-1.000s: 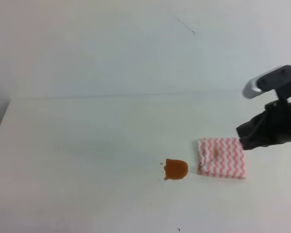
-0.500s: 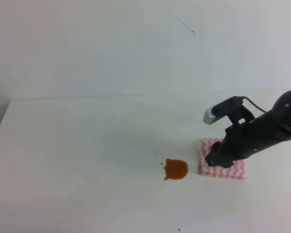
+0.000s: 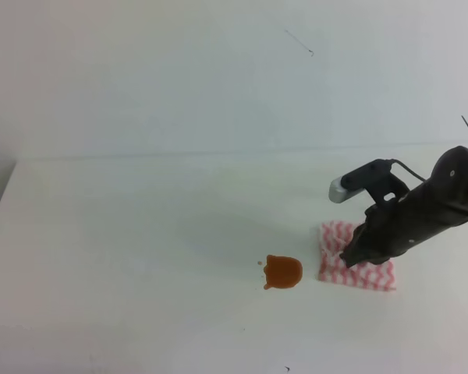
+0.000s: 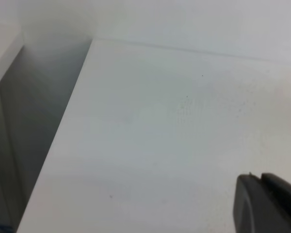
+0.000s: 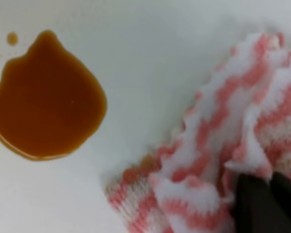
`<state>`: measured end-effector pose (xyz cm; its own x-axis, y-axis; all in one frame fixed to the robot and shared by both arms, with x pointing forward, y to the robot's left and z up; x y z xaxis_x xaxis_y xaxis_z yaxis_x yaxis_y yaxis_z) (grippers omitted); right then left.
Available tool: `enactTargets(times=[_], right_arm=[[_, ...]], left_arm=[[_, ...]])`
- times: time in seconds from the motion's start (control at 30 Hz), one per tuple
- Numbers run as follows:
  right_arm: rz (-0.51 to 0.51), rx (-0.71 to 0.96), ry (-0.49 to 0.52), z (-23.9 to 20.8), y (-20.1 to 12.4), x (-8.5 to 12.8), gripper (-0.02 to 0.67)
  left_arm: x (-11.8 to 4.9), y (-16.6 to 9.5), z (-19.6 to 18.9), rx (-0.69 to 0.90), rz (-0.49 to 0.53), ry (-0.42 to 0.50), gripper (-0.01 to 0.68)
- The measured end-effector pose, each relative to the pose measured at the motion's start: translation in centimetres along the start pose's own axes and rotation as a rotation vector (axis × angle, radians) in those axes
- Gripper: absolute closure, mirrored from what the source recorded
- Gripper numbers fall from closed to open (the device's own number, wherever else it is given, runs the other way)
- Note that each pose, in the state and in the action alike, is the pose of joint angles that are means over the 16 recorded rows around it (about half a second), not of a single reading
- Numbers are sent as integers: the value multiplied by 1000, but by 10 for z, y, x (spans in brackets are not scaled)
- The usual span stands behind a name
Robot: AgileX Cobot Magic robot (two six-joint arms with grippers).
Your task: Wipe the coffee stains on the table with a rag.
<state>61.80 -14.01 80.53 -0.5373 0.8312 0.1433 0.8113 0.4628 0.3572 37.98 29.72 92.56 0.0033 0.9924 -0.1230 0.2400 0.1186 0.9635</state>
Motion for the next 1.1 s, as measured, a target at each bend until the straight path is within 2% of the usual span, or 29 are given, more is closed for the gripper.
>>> enactTargets(times=[0.1, 0.2, 0.57, 0.7, 0.93, 1.1], right_arm=[[-8, -2, 0, -4, 1, 1, 634], [-15, -10, 0, -9, 3, 2, 587], [-22, -75, -2, -36, 19, 7, 274], [-25, -104, -13, -47, 25, 7, 199], [-57, -97, -35, -52, 24, 5, 193], [-75, -49, -38, -42, 15, 2, 217]], left_arm=[[0, 0, 0, 0, 0, 0, 672], [0, 0, 0, 0, 0, 0, 672], [0, 0, 0, 0, 0, 0, 673], [0, 0, 0, 0, 1, 0, 673], [0, 0, 0, 0, 3, 1, 673], [0, 0, 0, 0, 4, 1, 673]])
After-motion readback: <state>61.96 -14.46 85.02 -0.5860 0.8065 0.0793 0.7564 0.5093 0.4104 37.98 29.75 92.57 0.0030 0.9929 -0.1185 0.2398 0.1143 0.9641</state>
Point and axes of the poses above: a point on each arm's last joint axis where the gripper is mounted, z pointing out along that axis toward the gripper, x along the wrist's bending axis when the last joint is at zero, y = z × x, the point moved 9 cm from there along z, pointing out along that axis toward the gripper, and after that the axes turned 7 degrees about z, right-handed, at the moved point
